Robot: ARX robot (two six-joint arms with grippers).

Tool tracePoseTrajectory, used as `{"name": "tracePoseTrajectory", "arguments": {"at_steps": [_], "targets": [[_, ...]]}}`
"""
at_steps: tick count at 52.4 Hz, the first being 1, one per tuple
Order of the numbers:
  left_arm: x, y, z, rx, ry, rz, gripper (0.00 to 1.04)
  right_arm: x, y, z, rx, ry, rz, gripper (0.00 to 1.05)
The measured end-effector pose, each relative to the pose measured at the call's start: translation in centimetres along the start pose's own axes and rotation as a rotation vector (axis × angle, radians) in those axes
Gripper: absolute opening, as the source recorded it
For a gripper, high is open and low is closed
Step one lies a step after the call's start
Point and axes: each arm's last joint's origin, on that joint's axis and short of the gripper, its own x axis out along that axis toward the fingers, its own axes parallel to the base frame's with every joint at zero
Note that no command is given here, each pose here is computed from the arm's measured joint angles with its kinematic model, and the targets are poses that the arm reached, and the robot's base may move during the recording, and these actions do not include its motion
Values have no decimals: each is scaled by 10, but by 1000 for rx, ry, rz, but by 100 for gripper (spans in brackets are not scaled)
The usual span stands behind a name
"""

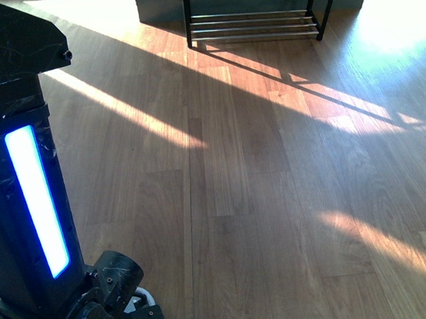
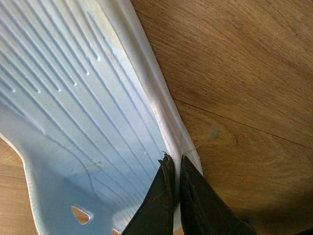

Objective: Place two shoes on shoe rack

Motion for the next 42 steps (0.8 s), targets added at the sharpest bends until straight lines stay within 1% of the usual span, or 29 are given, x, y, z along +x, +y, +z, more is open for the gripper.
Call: {"name": "tracePoseTrajectory", "arguments": {"at_steps": [15,19,28,32,33,35,39,42], "targets": [[0,0,0,0,0,0,2,0,0,0,0,0,0,1],[0,0,0,-53,-38,0,2,0,0,0,0,0,0,1],[0,-3,-7,-252,-152,68,2,0,0,0,0,0,0,1],[0,-4,-8,-365,-243,118,2,0,0,0,0,0,0,1],[0,-4,-8,-401,-282,139,2,0,0,0,0,0,0,1],[0,-4,-8,-439,-323,158,2,0,0,0,0,0,0,1],[-1,-2,-5,-545,-445,222,2,0,0,0,0,0,0,1],[-1,1,-2,-589,-499,269,2,0,0,0,0,0,0,1]]}}
